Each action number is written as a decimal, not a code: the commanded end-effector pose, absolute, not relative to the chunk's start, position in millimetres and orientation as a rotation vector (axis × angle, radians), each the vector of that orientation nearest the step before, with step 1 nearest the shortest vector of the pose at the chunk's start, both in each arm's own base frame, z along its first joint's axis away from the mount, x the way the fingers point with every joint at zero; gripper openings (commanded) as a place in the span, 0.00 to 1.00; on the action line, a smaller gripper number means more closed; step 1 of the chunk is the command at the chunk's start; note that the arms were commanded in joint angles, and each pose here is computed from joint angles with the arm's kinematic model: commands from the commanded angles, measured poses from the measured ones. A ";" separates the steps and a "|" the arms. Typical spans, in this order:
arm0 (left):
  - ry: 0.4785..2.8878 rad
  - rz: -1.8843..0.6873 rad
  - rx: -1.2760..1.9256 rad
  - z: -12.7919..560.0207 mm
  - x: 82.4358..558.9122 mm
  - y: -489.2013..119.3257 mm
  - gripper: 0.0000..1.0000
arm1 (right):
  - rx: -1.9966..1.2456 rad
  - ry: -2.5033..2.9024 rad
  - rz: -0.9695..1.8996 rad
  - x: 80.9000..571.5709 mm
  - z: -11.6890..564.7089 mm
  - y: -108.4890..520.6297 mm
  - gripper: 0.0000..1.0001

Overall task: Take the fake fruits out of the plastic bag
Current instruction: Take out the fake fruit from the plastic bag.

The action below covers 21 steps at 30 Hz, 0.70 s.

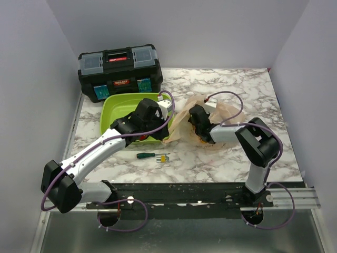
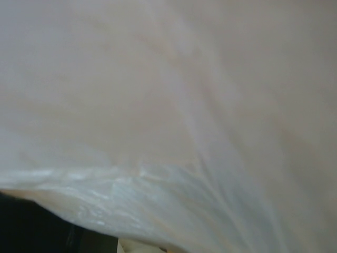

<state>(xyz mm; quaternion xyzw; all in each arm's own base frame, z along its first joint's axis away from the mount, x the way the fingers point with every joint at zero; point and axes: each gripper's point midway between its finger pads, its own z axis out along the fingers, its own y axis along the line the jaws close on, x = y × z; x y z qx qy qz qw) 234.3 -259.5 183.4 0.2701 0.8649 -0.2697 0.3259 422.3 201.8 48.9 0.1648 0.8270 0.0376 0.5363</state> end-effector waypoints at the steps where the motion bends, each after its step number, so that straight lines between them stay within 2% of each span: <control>1: 2.283 -0.710 0.740 177.8 228.6 -259.1 0.04 | 0.371 1.976 0.149 408.9 56.2 198.6 0.25; 10: 2.286 -0.711 0.742 177.1 228.5 -259.8 0.04 | 0.322 2.031 0.236 377.0 68.2 195.3 0.10; 21: 2.281 -0.717 0.744 178.0 228.1 -260.4 0.04 | 0.197 2.121 0.433 329.4 101.7 205.4 0.07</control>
